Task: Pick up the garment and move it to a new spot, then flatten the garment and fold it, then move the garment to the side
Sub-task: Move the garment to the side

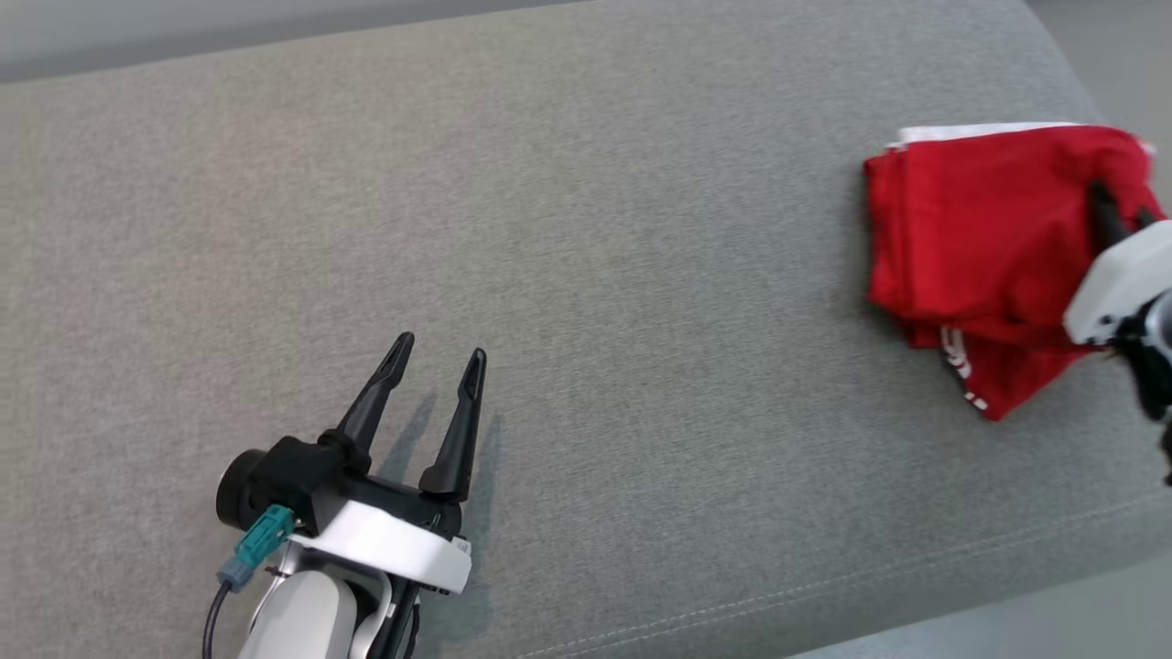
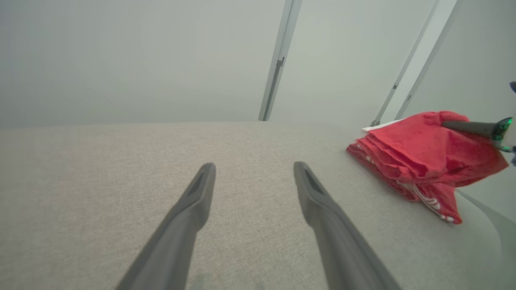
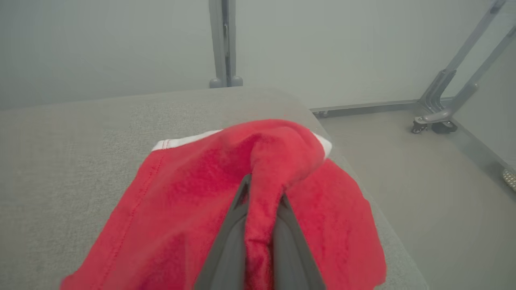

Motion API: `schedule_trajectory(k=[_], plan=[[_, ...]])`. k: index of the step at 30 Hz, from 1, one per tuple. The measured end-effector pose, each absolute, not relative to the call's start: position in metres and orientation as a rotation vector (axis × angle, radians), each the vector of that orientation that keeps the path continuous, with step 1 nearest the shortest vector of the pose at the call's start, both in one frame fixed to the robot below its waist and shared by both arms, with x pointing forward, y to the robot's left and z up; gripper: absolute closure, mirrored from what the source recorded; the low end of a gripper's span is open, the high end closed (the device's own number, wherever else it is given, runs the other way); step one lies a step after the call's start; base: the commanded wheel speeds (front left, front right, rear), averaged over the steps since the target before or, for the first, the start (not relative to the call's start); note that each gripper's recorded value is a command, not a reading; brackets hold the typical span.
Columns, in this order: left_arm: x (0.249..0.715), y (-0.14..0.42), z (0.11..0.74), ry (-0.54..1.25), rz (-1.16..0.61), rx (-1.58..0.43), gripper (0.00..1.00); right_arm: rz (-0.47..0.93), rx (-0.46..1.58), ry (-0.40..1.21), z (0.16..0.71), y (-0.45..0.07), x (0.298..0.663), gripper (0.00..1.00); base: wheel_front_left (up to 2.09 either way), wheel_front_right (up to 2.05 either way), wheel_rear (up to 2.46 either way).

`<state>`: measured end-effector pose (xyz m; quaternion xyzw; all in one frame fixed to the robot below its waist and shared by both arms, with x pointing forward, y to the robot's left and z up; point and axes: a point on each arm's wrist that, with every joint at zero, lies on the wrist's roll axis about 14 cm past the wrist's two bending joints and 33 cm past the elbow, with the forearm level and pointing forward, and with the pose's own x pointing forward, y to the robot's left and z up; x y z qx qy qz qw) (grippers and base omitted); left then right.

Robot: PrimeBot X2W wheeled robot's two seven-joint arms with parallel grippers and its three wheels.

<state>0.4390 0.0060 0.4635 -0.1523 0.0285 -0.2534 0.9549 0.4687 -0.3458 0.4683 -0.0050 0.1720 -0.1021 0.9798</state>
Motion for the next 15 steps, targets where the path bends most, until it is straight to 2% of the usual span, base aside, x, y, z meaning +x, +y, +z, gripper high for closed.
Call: schedule_trajectory(k=[1,2,11,15], plan=[[0.439,0.009,0.463,0.058,-0.507,-0.307,0.00,-0.228,-0.026,0.348,0.468,-0.355,0.470,0.16,0.00,0.00,0.00],[0.439,0.012,0.461,0.062,-0.500,-0.304,0.00,-0.252,-0.039,0.340,0.469,-0.364,0.472,0.00,0.00,0.00,0.00],[0.442,0.031,0.448,0.086,-0.445,-0.293,0.00,-0.345,-0.099,0.287,0.482,-0.397,0.492,0.00,0.00,0.00,0.00],[0.446,0.035,0.457,0.057,-0.436,-0.283,0.00,-0.334,-0.083,0.087,0.534,-0.387,0.515,0.00,0.00,0.00,0.00]])
